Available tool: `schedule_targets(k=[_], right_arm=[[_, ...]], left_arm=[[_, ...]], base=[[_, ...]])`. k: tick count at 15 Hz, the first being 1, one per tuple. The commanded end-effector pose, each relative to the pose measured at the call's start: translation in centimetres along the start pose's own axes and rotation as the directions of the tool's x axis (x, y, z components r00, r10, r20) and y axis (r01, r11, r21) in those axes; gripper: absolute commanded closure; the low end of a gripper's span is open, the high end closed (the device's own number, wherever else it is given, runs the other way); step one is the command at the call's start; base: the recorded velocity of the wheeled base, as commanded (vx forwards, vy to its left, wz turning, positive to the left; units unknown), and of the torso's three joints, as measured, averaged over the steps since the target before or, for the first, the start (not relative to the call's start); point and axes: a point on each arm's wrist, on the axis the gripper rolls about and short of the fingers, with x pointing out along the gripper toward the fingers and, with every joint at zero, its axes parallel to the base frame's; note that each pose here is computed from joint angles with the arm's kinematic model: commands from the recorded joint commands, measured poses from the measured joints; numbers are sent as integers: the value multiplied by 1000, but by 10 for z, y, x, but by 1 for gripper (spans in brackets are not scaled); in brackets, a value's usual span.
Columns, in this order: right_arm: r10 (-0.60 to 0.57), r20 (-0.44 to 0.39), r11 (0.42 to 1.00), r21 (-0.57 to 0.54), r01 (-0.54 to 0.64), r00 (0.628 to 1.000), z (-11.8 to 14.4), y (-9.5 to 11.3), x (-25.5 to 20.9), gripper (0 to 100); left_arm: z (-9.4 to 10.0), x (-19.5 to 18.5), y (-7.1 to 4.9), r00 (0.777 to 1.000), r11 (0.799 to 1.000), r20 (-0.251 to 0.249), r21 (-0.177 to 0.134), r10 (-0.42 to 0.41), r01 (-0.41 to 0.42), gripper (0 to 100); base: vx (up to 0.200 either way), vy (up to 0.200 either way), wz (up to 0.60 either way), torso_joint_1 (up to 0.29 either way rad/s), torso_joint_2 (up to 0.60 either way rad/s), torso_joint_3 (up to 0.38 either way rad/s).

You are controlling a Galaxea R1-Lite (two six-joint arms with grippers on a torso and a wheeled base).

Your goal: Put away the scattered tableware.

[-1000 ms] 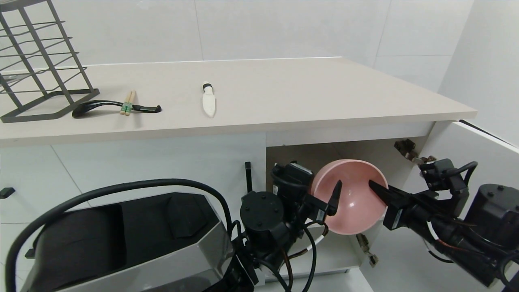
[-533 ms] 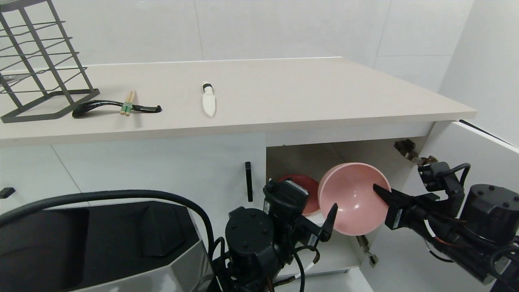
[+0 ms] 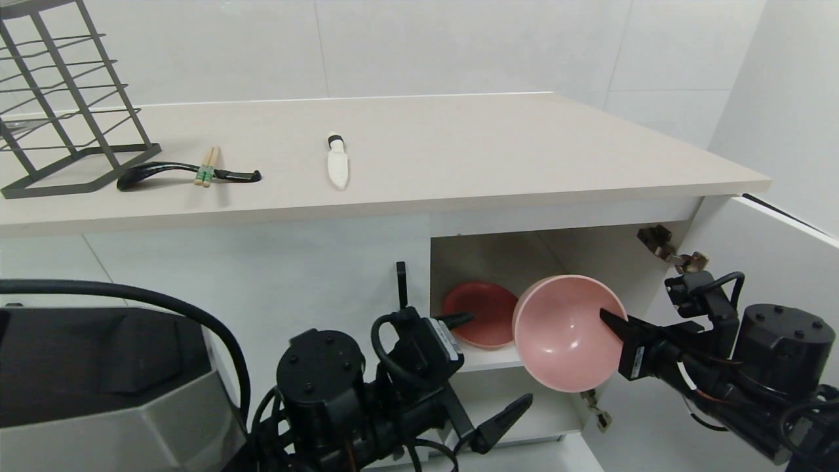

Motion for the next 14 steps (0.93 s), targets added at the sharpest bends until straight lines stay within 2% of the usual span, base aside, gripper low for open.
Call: schedule_targets(k=[1, 2, 3, 4, 7, 8, 9, 10, 12, 14], right_arm=[[3, -4, 1000, 1, -3, 1000, -1, 1, -1, 100], [4, -9, 1000, 0, -4, 1000, -2, 1, -1, 100], [15, -13, 1000, -3, -15, 1000, -2, 4, -2, 100], [34, -22, 999, -9, -34, 999, -4, 8, -4, 100], [68, -30, 997, -17, -69, 997, -6, 16, -6, 100], [67, -28, 998, -16, -67, 997, -5, 16, -6, 100], [64, -27, 998, -16, -65, 998, -5, 15, -6, 100], [64, -27, 998, -13, -64, 998, -5, 15, -5, 100], [69, -25, 998, -14, -69, 997, -5, 16, -3, 100], [60, -20, 998, -8, -61, 998, -5, 15, 2, 100]], left_arm=[[9, -25, 8, 999, 999, 14, 17, -45, 44, 0], [12, -37, 11, 997, 997, 16, 29, -79, 78, 0], [14, -55, 19, 997, 996, 10, 62, -71, 70, 0], [17, -69, 23, 999, 995, 7, 83, -49, 49, 0], [31, -107, 15, 999, 996, 25, 85, -39, 37, 0], [33, -118, 17, 1000, 996, 26, 86, -12, 10, 0], [30, -138, 17, 1000, 997, 4, 79, 24, -24, 0], [34, -147, 16, 999, 995, 18, 86, 43, -44, 0], [51, -164, 21, 989, 987, 103, 103, 110, -121, 0], [58, -172, 23, 980, 981, 137, 111, 145, -161, 0]], base=[[0, 0, 0, 0, 0, 0], [0, 0, 0, 0, 0, 0], [0, 0, 0, 0, 0, 0], [0, 0, 0, 0, 0, 0], [0, 0, 0, 0, 0, 0], [0, 0, 0, 0, 0, 0], [0, 0, 0, 0, 0, 0], [0, 0, 0, 0, 0, 0], [0, 0, 0, 0, 0, 0], [0, 0, 0, 0, 0, 0]])
